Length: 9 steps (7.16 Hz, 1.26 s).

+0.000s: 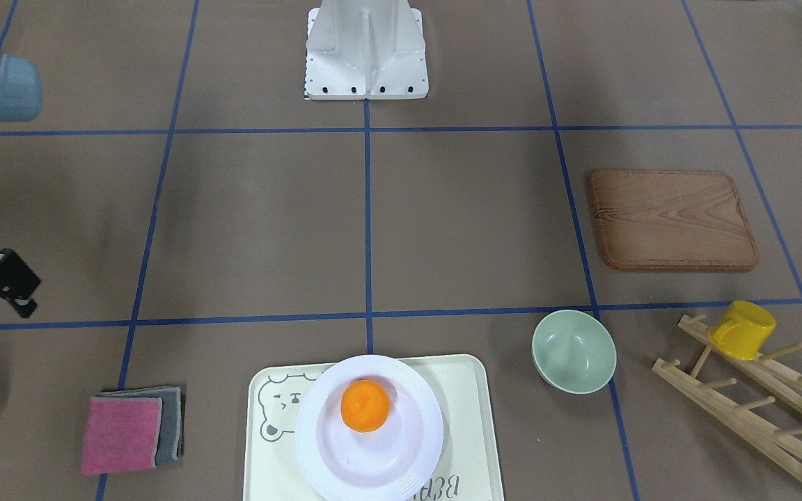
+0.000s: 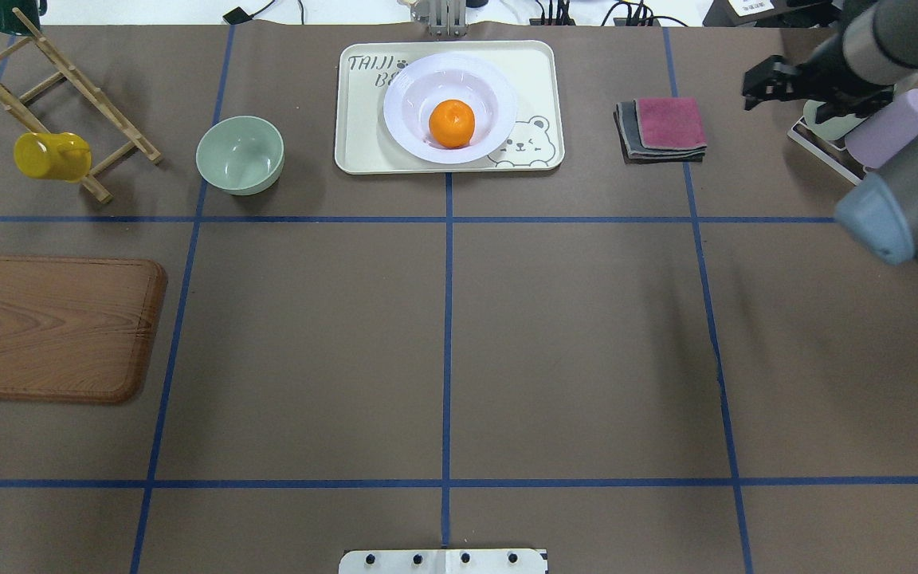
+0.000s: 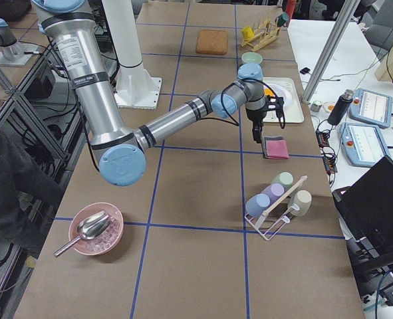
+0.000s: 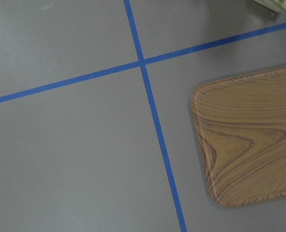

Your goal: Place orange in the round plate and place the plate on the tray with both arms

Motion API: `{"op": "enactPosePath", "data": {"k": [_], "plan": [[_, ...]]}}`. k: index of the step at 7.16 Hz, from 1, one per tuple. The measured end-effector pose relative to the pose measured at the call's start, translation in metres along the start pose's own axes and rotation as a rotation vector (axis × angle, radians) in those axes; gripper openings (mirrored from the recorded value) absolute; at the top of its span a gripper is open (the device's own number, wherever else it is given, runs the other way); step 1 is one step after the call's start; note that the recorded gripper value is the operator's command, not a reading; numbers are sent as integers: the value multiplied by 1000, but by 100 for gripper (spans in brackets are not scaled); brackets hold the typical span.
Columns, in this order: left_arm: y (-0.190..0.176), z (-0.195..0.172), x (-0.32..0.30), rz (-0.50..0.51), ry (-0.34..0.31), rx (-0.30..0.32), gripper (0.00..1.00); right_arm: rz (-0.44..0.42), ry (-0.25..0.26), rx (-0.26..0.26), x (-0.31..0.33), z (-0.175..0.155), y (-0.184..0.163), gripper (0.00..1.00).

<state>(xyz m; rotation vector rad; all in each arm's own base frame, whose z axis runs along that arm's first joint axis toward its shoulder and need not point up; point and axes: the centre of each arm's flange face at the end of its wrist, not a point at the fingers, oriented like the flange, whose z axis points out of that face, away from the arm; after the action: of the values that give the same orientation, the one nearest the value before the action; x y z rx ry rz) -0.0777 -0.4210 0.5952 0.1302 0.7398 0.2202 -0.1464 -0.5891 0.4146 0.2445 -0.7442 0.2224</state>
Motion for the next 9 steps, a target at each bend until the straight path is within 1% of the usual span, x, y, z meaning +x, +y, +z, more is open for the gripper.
{"op": "enactPosePath", "data": {"k": [1, 2, 3, 4, 5, 6, 7, 8, 9], "plan": [[1, 0, 0, 3, -1, 0, 99, -72, 14, -26, 69, -8, 2, 100], [3, 0, 0, 4, 0, -2, 99, -134, 31, -47, 134, -15, 13, 100], [7, 1, 0, 4, 1, -5, 99, -190, 50, -70, 192, -19, 31, 100], [9, 2, 0, 3, 0, -8, 99, -238, 56, -98, 238, -21, 53, 100], [10, 3, 0, 1, -1, -11, 99, -281, 46, -125, 272, -23, 75, 100], [12, 4, -1, -1, -1, -13, 99, -306, 16, -148, 294, -24, 95, 100], [13, 6, -2, -4, 0, -16, 99, -307, -31, -171, 305, -24, 110, 100], [14, 7, -2, -7, 0, -19, 99, -291, -66, -195, 310, -24, 118, 100], [15, 7, -3, -9, 1, -20, 99, -274, -81, -220, 311, -22, 122, 100]]}}
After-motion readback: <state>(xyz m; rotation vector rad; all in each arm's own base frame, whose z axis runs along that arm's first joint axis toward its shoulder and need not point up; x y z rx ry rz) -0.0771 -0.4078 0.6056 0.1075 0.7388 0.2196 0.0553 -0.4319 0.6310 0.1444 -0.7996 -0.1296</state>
